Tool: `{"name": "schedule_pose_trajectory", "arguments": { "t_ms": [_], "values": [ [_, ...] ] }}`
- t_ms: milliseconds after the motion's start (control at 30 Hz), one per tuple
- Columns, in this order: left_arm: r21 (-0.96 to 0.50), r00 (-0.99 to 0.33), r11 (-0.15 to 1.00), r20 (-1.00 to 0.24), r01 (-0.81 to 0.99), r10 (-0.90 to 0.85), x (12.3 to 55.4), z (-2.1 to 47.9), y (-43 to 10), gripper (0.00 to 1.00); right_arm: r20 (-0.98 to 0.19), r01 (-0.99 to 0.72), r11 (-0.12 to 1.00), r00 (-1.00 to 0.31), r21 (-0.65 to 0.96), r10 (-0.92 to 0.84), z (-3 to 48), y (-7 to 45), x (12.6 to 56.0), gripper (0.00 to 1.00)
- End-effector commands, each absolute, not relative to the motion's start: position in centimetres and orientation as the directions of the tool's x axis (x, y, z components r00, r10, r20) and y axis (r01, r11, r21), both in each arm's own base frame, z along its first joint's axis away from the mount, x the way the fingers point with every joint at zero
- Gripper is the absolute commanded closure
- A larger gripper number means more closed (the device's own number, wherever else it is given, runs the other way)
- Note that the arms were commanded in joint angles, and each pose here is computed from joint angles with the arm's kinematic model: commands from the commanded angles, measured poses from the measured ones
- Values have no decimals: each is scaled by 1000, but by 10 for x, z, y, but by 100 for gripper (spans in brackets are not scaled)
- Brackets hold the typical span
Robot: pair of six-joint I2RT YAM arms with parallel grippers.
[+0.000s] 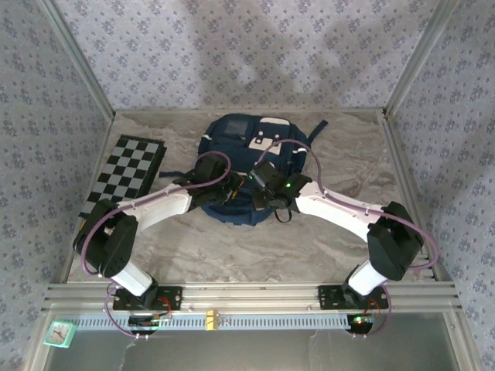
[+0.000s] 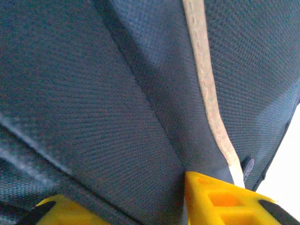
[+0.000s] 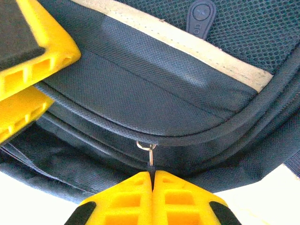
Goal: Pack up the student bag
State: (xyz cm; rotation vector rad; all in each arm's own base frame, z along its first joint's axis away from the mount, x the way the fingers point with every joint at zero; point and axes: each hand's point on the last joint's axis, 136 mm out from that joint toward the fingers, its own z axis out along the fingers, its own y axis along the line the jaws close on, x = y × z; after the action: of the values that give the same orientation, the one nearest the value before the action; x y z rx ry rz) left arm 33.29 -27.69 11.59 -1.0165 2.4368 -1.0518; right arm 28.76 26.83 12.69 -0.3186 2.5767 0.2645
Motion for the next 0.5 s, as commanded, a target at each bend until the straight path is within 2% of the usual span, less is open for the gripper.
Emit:
{"name": "schedule_pose_trajectory", "arguments": {
  "t_ms": [0, 167, 467],
  "values": [
    [-732, -655, 486, -71, -478, -752, 353, 131, -265, 80, -503, -238, 970, -844, 45, -184, 129, 246, 287, 100],
    [-714, -668, 524, -107, -465, -737, 355, 133, -250, 100, -503, -216, 976, -843, -6, -190, 133, 225, 293, 100],
    [-706, -735, 597, -160, -381, -659, 355, 142, -234, 100, -473, -187, 977, -855, -101, -213, 131, 185, 307, 100]
  ]
}}
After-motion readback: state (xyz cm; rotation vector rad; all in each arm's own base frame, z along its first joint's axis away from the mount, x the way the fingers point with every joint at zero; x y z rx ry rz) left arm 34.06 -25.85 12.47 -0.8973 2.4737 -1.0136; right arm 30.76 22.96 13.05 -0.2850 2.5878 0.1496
